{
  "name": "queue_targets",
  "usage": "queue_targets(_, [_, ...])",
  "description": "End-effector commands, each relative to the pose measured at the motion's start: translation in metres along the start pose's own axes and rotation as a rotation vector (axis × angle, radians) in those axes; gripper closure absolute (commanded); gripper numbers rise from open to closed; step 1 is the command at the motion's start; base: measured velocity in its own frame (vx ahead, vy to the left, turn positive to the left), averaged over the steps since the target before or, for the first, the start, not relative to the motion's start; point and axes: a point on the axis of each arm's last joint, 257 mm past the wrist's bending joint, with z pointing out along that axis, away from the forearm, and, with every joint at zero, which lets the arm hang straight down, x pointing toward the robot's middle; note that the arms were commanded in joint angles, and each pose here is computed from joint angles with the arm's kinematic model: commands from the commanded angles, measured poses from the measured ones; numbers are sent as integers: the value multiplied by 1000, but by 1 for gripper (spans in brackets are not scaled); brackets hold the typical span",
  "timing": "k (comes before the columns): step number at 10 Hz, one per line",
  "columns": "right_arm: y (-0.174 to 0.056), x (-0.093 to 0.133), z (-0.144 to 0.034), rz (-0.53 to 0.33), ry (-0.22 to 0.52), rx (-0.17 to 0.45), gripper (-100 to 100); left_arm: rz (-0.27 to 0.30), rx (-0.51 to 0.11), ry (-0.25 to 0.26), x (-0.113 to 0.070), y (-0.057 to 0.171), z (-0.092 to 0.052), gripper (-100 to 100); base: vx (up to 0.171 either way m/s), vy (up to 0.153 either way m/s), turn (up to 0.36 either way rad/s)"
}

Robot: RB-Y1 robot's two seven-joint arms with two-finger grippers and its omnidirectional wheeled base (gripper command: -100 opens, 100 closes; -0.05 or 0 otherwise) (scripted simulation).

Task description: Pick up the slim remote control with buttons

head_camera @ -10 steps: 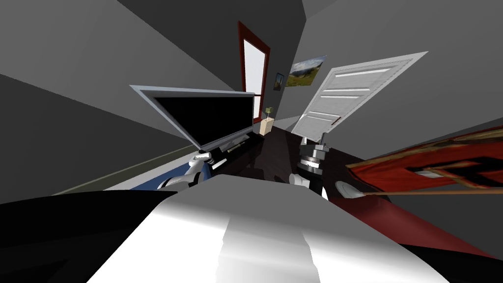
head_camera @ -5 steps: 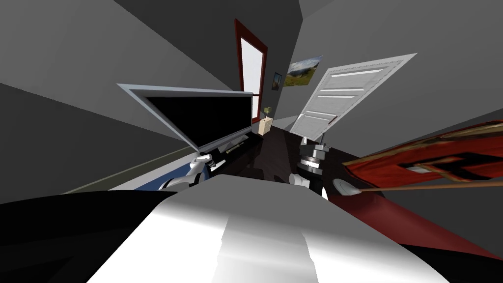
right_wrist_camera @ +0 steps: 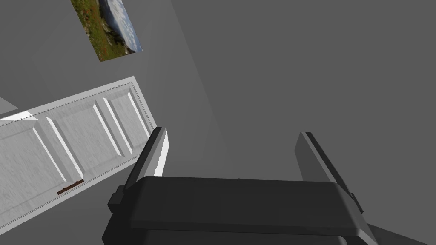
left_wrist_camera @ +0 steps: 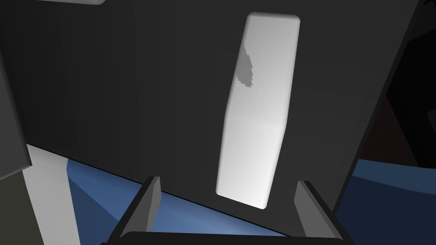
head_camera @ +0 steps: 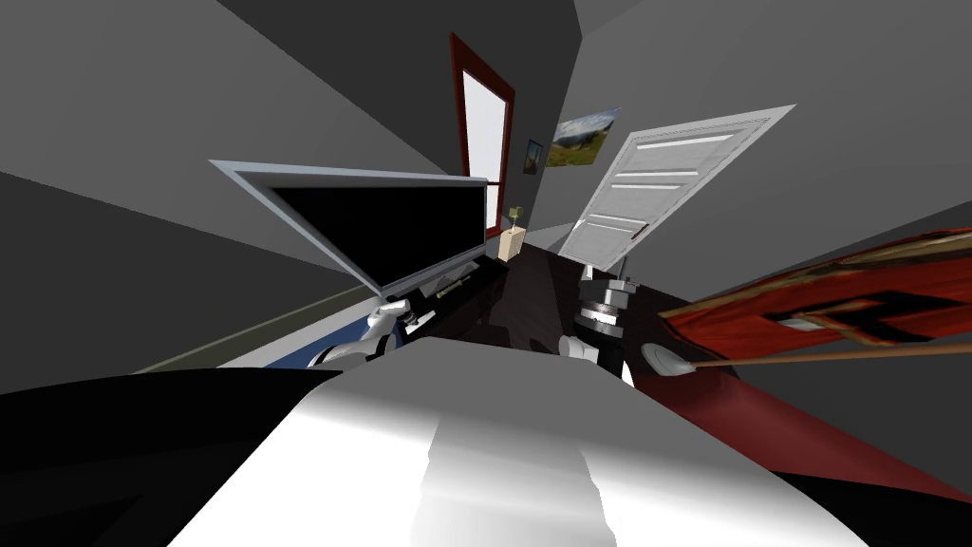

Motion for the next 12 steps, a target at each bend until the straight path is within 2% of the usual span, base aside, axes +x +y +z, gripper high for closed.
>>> queue_targets(1, [0,0,0,0,0,0,0,0,0,0,0,0,0,-100,0,-4,-17])
queue_targets(5, [0,0,0,0,0,0,0,0,0,0,0,0,0,-100,1,2,4])
queue_targets(6, [0,0,0,0,0,0,0,-2,-10,28,13,3,0,-100,-13,-5,43])
queue_targets(9, [0,0,0,0,0,0,0,-13,-48,63,28,15,3,-100,0,-10,-37])
queue_targets(12, [0,0,0,0,0,0,0,-22,-92,53,23,32,7,-100,71,46,-187])
